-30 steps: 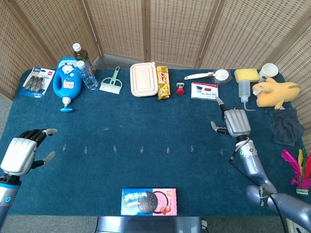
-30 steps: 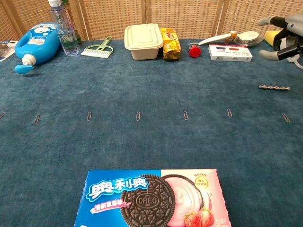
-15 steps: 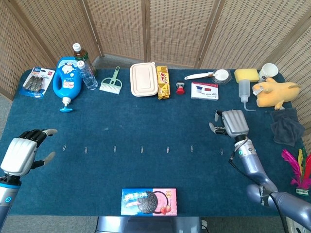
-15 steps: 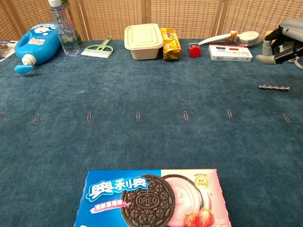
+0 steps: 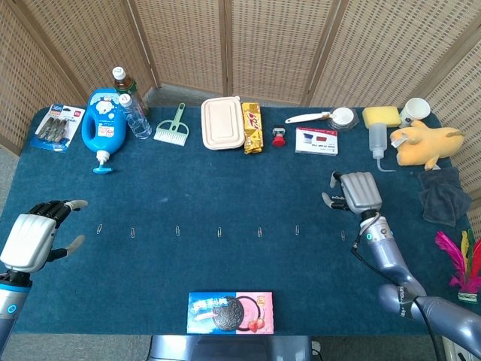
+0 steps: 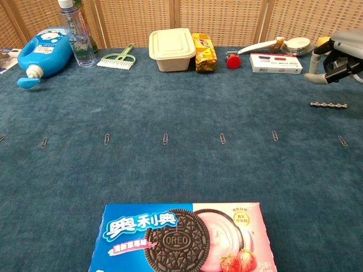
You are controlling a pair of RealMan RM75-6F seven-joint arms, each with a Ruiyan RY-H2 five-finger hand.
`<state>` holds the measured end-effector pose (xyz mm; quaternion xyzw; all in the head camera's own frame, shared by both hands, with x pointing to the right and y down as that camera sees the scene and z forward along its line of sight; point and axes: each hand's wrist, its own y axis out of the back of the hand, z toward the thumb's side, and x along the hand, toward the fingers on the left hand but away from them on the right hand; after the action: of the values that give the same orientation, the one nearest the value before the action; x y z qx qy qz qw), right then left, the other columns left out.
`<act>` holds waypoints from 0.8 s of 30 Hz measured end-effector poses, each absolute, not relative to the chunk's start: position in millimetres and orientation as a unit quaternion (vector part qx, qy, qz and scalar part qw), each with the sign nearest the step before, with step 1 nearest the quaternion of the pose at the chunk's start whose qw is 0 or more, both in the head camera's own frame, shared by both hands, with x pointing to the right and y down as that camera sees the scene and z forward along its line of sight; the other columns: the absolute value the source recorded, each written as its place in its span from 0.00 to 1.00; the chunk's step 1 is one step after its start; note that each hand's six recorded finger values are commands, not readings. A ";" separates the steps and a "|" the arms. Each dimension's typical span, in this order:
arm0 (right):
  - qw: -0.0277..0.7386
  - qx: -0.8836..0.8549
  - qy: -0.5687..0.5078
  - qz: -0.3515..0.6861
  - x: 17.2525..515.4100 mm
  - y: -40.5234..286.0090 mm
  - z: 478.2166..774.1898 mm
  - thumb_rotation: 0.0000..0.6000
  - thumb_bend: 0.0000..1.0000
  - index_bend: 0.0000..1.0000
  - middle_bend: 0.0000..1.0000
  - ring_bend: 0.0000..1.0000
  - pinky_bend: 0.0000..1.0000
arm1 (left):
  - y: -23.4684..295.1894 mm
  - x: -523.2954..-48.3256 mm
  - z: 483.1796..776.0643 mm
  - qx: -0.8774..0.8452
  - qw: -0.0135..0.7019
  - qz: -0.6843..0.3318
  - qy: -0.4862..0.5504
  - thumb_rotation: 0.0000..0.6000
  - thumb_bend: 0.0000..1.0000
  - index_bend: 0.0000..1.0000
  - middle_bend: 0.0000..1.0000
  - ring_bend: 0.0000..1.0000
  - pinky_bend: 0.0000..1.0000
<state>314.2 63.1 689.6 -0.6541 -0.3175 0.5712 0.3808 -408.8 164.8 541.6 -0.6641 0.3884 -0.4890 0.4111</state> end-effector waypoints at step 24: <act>0.400 -0.619 -0.273 0.618 322.4 64.3 701.1 0.74 0.41 0.35 0.74 0.71 0.47 | 165.1 -409.6 543.4 -0.663 0.412 -0.487 0.391 1.00 0.42 0.27 0.37 0.33 0.36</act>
<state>322.4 64.3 701.1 -0.6188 -0.2734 0.6180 0.4005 -409.6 165.1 543.4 -0.6634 0.3912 -0.4872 0.4117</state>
